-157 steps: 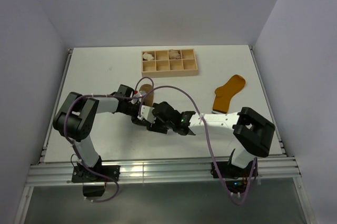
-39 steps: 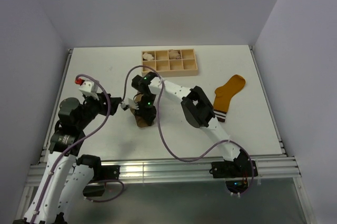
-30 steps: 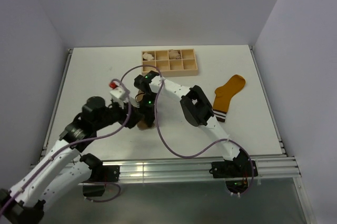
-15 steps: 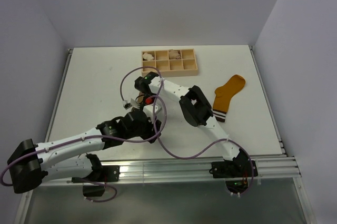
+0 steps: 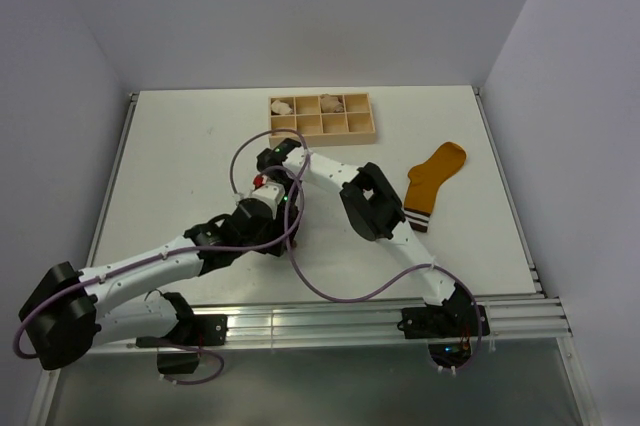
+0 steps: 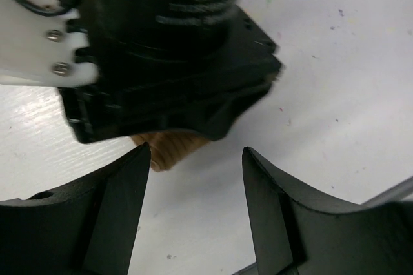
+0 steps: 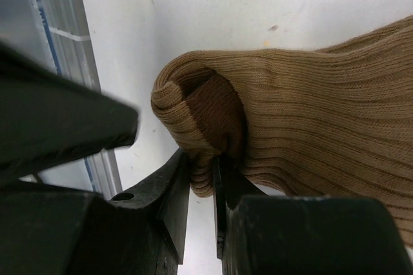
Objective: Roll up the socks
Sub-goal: Roll the sock at the center of the board.
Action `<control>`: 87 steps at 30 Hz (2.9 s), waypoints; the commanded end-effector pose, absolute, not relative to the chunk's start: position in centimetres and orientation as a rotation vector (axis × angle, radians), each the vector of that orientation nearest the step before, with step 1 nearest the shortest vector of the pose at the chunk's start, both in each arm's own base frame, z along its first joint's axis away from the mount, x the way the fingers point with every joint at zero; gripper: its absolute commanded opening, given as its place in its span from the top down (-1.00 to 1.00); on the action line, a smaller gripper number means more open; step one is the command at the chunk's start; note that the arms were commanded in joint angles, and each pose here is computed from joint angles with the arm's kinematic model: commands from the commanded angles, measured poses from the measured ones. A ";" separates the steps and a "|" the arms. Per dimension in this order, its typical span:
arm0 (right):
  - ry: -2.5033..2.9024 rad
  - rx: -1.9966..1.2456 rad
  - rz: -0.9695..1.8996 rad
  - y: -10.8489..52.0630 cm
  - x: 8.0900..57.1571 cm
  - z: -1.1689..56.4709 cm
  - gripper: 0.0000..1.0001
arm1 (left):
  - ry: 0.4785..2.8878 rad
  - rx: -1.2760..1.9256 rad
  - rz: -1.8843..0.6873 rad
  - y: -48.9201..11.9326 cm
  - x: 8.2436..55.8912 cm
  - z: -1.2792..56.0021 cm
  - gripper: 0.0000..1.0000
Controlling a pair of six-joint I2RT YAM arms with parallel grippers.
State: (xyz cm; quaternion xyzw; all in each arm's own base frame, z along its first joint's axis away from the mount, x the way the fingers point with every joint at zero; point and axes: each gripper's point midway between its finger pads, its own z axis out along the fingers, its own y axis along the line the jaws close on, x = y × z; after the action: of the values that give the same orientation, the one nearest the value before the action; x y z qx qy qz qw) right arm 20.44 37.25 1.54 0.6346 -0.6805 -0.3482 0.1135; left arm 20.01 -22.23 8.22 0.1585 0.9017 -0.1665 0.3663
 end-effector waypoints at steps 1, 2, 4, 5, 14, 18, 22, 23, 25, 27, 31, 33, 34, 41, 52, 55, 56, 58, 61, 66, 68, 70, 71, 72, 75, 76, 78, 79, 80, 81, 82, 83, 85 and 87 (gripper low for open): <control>-1.882 1.786 -0.634 31.2 18.6 -4.8 1.00 | 2.356 0.362 -0.434 -21.8 20.3 7.5 -0.30; -1.881 1.784 -0.636 31.1 18.5 -4.7 1.00 | 2.366 0.373 -0.443 -22.0 20.1 7.4 -0.30; -1.884 1.785 -0.639 31.1 18.5 -4.6 1.00 | 2.371 0.388 -0.462 -22.2 20.1 7.2 -0.30; -1.886 1.781 -0.639 31.1 18.6 -4.7 1.00 | 2.388 0.411 -0.471 -22.4 19.9 6.8 -0.29; -1.887 1.770 -0.649 30.9 18.5 -4.6 1.00 | 2.481 0.539 -0.522 -24.0 18.7 4.7 -0.25; -1.889 1.766 -0.647 30.9 18.5 -4.6 1.00 | 2.498 0.542 -0.520 -23.9 18.6 4.2 -0.21; -1.893 1.761 -0.649 30.9 18.6 -4.7 1.00 | 2.500 0.538 -0.493 -23.8 18.8 4.5 -0.16; -1.893 1.760 -0.649 30.8 18.6 -4.7 1.00 | 2.479 0.528 -0.493 -23.9 19.0 5.2 -0.15; -1.893 1.761 -0.649 30.8 18.6 -4.6 1.00 | 2.441 0.538 -0.487 -24.1 19.0 6.2 -0.13; -1.895 1.761 -0.649 30.9 18.6 -4.6 1.00 | 2.367 0.547 -0.511 -24.4 19.0 7.8 -0.16; -1.893 1.758 -0.646 30.8 18.6 -4.7 1.00 | 2.264 0.592 -0.550 -24.7 19.1 9.4 -0.26; -1.892 1.759 -0.647 30.8 18.6 -4.7 1.00 | 2.233 0.607 -0.588 -25.1 19.0 10.0 -0.32; -1.893 1.757 -0.648 30.8 18.6 -4.7 1.00 | 2.233 0.616 -0.591 -25.2 18.9 9.9 -0.32; -1.893 1.756 -0.647 30.7 18.5 -4.7 1.00 | 2.338 0.663 -0.562 -25.6 18.5 7.4 -0.28; -1.887 1.741 -0.654 30.5 18.3 -4.7 1.00 | 2.493 0.642 -0.512 -25.3 17.7 4.1 -0.21; -1.889 1.741 -0.655 30.5 18.4 -4.7 1.00 | 2.518 0.615 -0.482 -24.9 17.7 3.6 -0.21; -1.890 1.739 -0.655 30.4 18.4 -4.7 1.00 | 2.518 0.598 -0.457 -24.6 17.9 3.6 -0.21; -1.889 1.737 -0.652 30.3 18.3 -4.8 1.00 | 2.499 0.569 -0.440 -24.5 18.4 4.3 -0.21; -1.888 1.737 -0.647 30.2 18.3 -4.9 1.00 | 2.456 0.563 -0.430 -24.5 19.1 5.7 -0.23; -1.889 1.725 -0.649 30.1 18.2 -4.9 1.00 | 2.492 0.578 -0.428 -24.6 18.7 5.1 -0.23; -1.888 1.725 -0.651 30.1 18.2 -4.9 1.00 | 2.535 0.588 -0.413 -24.6 18.3 4.1 -0.23; -1.889 1.723 -0.654 30.1 18.2 -4.9 1.00 | 2.573 0.576 -0.390 -24.3 18.0 3.4 -0.23; -1.889 1.722 -0.651 30.1 18.2 -4.9 1.00 | 2.580 0.576 -0.385 -24.2 18.0 3.1 -0.23; -1.890 1.721 -0.653 30.1 18.2 -4.9 1.00 | 2.583 0.572 -0.390 -24.3 17.9 3.1 -0.23; -1.891 1.720 -0.650 30.1 18.2 -4.9 1.00 | 2.596 0.563 -0.380 -24.1 17.8 2.8 -0.23; -1.893 1.719 -0.650 30.1 18.2 -4.9 1.00 | 2.610 0.552 -0.371 -23.8 17.8 2.6 -0.23; -1.894 1.717 -0.650 30.1 18.3 -4.9 1.00 | 2.631 0.544 -0.360 -23.6 17.6 2.2 -0.23; -1.892 1.718 -0.651 30.0 18.2 -5.0 1.00 | 2.640 0.539 -0.357 -23.5 17.6 2.0 -0.23; -1.896 1.717 -0.652 30.0 18.3 -4.9 1.00 | 2.650 0.536 -0.357 -23.4 17.4 1.7 -0.23; -1.894 1.713 -0.652 30.0 18.3 -4.9 1.00 | 2.665 0.535 -0.348 -23.3 17.3 1.3 -0.22; -1.896 1.715 -0.653 30.0 18.3 -4.9 1.00 | 2.676 0.532 -0.345 -23.2 17.2 1.1 -0.20; -1.897 1.714 -0.654 30.0 18.3 -4.9 1.00 | 2.687 0.527 -0.337 -23.0 17.1 0.9 -0.18; -1.897 1.714 -0.655 30.0 18.4 -4.9 1.00 | 2.711 0.505 -0.313 -22.4 16.8 0.4 -0.13; -1.901 1.711 -0.662 30.0 18.4 -4.8 1.00 | 2.718 0.476 -0.291 -22.0 16.9 0.2 -0.11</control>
State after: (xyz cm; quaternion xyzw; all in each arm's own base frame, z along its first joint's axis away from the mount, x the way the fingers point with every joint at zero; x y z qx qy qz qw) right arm 18.56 35.41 1.51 0.5655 -0.7166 -0.3662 0.1805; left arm 18.61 -25.11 3.33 0.2131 0.9335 -0.1499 0.2464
